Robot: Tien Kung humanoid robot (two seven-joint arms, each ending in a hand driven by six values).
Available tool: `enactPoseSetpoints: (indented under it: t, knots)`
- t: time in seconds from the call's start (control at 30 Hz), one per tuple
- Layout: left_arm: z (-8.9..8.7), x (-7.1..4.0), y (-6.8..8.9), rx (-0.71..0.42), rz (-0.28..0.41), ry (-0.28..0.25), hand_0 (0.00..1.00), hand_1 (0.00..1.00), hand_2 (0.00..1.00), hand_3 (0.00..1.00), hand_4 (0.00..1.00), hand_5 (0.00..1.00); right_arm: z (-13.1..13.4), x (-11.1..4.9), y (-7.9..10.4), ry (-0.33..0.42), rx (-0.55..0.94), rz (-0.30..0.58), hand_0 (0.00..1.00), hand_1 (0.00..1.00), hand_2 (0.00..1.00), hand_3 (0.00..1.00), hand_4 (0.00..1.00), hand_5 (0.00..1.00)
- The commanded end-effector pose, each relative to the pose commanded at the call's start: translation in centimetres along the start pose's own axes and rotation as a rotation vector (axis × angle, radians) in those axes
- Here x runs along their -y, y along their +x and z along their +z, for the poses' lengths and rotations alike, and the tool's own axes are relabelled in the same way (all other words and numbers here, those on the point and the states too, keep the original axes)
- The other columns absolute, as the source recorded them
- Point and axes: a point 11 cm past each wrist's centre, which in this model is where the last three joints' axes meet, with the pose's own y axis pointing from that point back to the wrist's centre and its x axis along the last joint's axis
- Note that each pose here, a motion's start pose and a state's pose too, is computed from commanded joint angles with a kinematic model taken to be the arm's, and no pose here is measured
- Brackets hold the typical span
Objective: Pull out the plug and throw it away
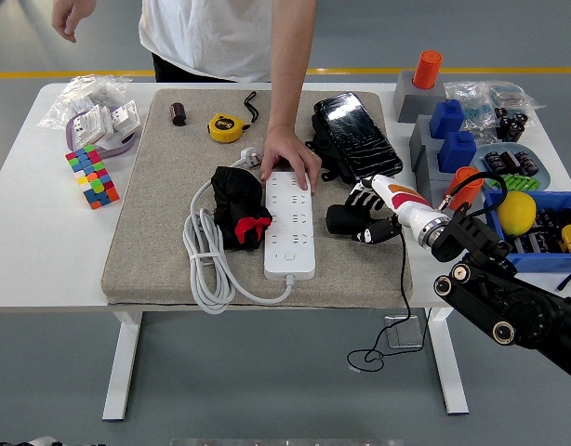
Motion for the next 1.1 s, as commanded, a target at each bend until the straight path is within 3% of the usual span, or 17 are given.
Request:
enactPoseSetpoints:
  t: [0.13, 0.17, 0.67, 0.93, 0.97, 1.1]
  knots:
    - [0.0, 0.0, 0.0, 0.000, 0.000, -0.001, 0.548, 0.686, 0.715, 0.726, 0.941, 0.540, -0.3, 0.0, -0.2, 0.007, 0.005, -0.022, 0.617, 0.598, 0.554, 0.650, 0.998, 0.062]
    - [0.0, 0.0, 0.0, 0.000, 0.000, 0.000, 0.549, 0.686, 0.715, 0.726, 0.941, 0.539, -0.4, 0.0, -0.2, 0.008, 0.005, -0.025, 0.628, 0.657, 0.659, 0.764, 0.998, 0.118]
    - [-0.1, 0.0, 0.0, 0.003, 0.001, 0.002, 0.550, 0.687, 0.715, 0.726, 0.941, 0.539, -1.6, -0.1, 1.1, 0.035, 0.015, -0.015, 0.674, 0.705, 0.710, 0.781, 0.998, 0.194]
    - [-0.3, 0.0, 0.0, -0.001, 0.001, 0.005, 0.549, 0.687, 0.715, 0.727, 0.941, 0.539, -4.4, -2.3, 3.3, 0.136, 0.106, 0.031, 0.674, 0.704, 0.708, 0.770, 0.998, 0.216]
    - [-0.3, 0.0, 0.1, -0.001, 0.002, 0.007, 0.549, 0.686, 0.715, 0.726, 0.941, 0.538, -4.9, -2.7, 3.6, 0.154, 0.118, 0.034, 0.610, 0.665, 0.668, 0.753, 0.998, 0.226]
    - [-0.4, 0.0, 0.0, -0.003, 0.001, 0.007, 0.549, 0.686, 0.715, 0.726, 0.941, 0.538, -6.5, -4.0, 3.6, 0.200, 0.139, 0.014, 0.610, 0.665, 0.668, 0.753, 0.998, 0.226]
